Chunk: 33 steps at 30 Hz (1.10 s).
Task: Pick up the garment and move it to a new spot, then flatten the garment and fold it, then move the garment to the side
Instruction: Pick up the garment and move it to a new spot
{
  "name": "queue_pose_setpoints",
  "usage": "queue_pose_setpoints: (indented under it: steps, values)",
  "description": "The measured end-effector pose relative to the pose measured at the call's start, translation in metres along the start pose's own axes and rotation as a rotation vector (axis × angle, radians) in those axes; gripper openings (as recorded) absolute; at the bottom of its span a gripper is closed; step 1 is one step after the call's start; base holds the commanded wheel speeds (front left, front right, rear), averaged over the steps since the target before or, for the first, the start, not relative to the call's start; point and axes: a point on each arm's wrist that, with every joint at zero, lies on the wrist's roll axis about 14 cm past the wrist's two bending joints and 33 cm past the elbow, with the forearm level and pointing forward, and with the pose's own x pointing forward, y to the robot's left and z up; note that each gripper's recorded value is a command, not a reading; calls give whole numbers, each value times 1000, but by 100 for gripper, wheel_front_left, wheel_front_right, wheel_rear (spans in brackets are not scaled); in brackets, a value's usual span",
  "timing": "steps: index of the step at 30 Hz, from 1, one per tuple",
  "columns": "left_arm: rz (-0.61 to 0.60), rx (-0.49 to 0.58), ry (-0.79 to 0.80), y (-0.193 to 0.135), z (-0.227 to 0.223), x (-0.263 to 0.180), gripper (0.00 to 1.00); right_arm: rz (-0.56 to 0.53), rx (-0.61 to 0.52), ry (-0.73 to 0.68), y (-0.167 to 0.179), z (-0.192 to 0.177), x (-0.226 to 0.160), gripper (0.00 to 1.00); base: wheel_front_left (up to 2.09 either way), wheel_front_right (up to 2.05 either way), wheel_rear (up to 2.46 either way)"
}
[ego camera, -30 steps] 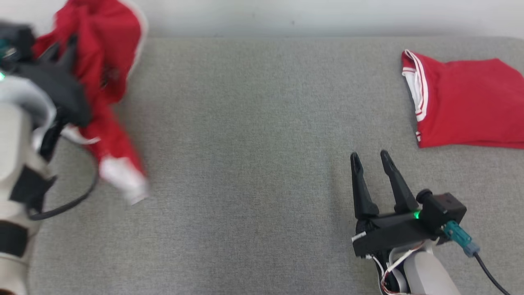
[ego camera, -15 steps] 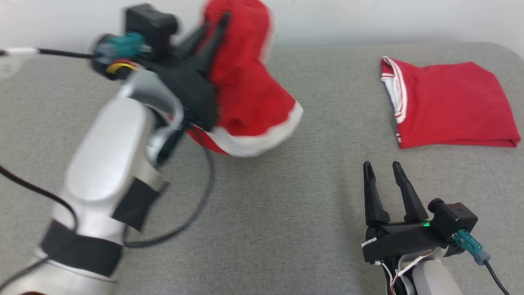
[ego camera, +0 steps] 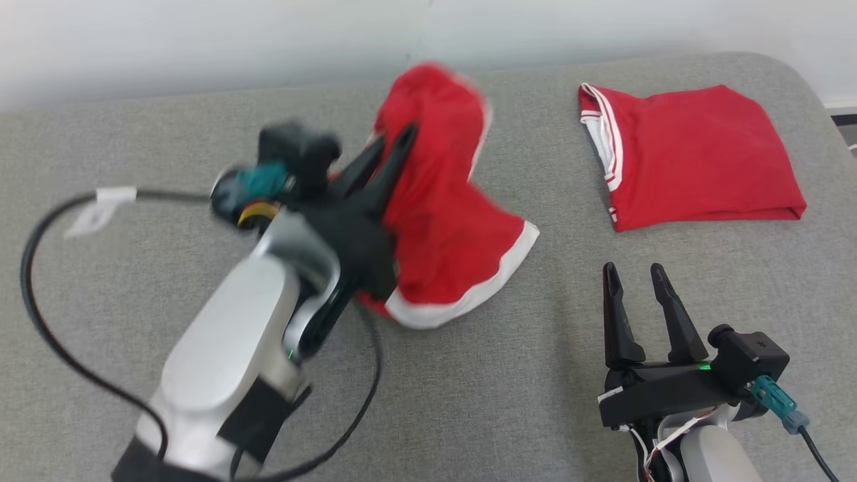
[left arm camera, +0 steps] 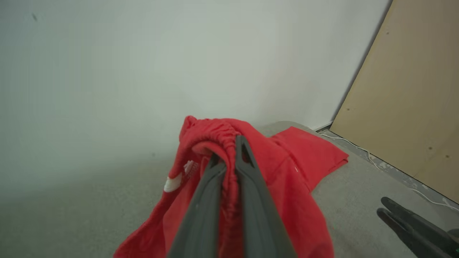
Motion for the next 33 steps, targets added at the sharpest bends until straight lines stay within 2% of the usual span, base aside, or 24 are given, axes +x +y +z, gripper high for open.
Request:
queue_pose_setpoints:
  steps: [5, 14, 15, 16, 17, 18, 27, 33]
  values:
    - [95, -11, 67, 26, -35, -27, 0, -7, -7, 1, -2, 0, -2, 100, 0, 0, 0]
    - [244, 23, 108, 70, -59, -66, 0, 12, -10, 20, 5, -5, -5, 100, 0, 0, 0]
    - [254, 27, 113, 73, -62, -69, 7, 15, -10, 19, 6, -5, -5, 100, 0, 0, 0]
    - [260, 27, 110, 74, -63, -71, 27, 17, -11, 17, 7, -4, -5, 100, 0, 0, 0]
    - [263, 24, 102, 74, -63, -72, 58, 18, -10, 17, 8, -4, -5, 100, 0, 0, 0]
    - [266, 25, 94, 74, -62, -73, 100, 21, -10, 17, 8, -4, -5, 100, 0, 0, 0]
    - [328, 22, -7, 74, -58, -93, 100, 42, 2, 44, 18, -11, -12, 100, 0, 0, 0]
    - [382, 0, -21, 72, -62, -120, 100, 59, 6, 42, 26, -7, -17, 100, 0, 0, 0]
